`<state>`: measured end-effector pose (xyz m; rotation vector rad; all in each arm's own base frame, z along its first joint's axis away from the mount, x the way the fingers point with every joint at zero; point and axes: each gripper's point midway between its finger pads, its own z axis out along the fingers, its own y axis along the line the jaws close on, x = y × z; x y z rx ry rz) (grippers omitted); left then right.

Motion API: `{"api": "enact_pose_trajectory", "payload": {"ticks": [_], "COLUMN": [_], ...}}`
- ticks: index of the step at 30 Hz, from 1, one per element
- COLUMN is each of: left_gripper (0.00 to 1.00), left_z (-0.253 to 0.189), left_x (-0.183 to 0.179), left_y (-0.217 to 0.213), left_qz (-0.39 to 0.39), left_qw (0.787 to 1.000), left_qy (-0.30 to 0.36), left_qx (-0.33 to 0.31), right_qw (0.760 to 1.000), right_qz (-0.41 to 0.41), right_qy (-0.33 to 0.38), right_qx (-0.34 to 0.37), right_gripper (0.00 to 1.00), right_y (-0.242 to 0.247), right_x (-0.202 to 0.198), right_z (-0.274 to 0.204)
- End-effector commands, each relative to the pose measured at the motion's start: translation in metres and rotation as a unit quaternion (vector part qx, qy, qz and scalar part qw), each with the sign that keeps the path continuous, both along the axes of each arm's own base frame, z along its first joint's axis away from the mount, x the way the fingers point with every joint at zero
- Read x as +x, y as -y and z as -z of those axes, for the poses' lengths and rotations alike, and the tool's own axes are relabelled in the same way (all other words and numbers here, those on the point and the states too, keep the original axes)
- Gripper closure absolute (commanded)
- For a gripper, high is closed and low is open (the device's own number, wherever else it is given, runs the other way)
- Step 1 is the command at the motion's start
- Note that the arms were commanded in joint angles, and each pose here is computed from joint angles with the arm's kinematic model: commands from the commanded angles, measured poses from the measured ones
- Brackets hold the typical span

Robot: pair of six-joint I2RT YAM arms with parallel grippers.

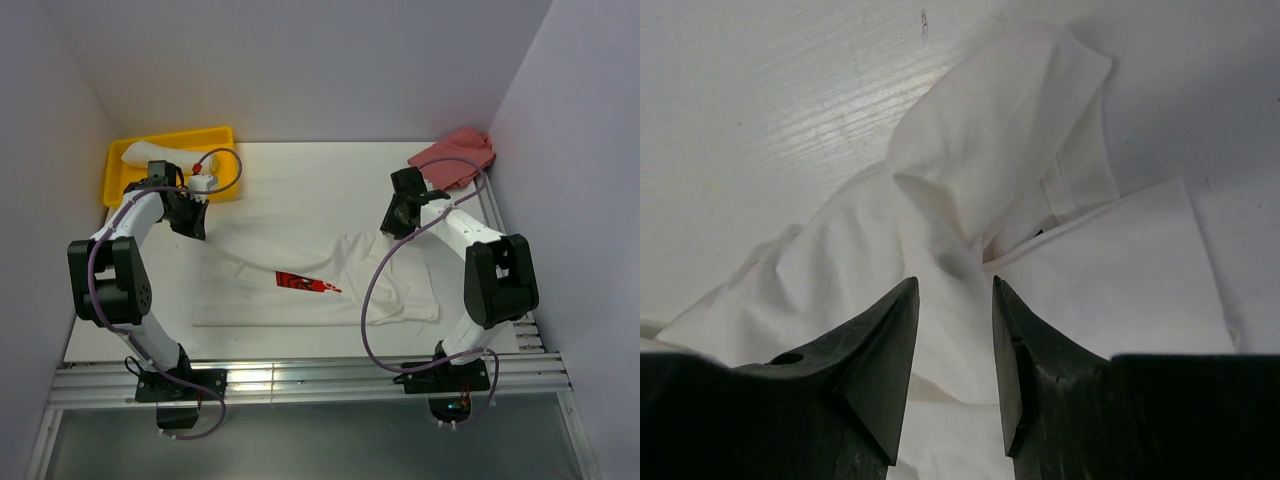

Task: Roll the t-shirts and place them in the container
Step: Fold the tshirt

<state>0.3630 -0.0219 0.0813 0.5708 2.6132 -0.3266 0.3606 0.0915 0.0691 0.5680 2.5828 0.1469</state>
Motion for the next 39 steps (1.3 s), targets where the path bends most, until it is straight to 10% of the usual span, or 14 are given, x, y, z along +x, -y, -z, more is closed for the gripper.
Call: {"api": "enact_pose_trajectory", "payload": {"ticks": [1,13,19,25,39], "left_gripper": [1.00,1.00,1.00,1.00,1.00], "left_z": [-0.026,-0.025,-0.025,-0.026,-0.021], "left_x": [0.014,0.012,0.011,0.009,0.000], "left_y": [0.001,0.002,0.001,0.000,-0.006], "left_qz": [0.000,0.002,0.000,0.003,0.001], "left_qw": [0.999,0.999,0.999,0.999,0.999], "left_qy": [0.045,0.044,0.043,0.048,0.049], "left_qx": [0.000,0.000,0.000,0.004,0.016], "right_qw": [1.000,1.000,0.999,0.999,0.995], "right_qz": [-0.008,-0.010,-0.009,0.002,0.065], "right_qy": [0.023,0.003,-0.003,0.002,0.014], "right_qx": [0.007,-0.022,-0.040,-0.052,-0.068], "right_gripper": [0.57,0.58,0.89,1.00,1.00], "right_y": [-0.003,-0.005,-0.002,0.008,0.045], "right_x": [0.010,0.004,0.003,-0.008,-0.055], "right_z": [-0.011,-0.001,-0.002,-0.004,-0.007]}}
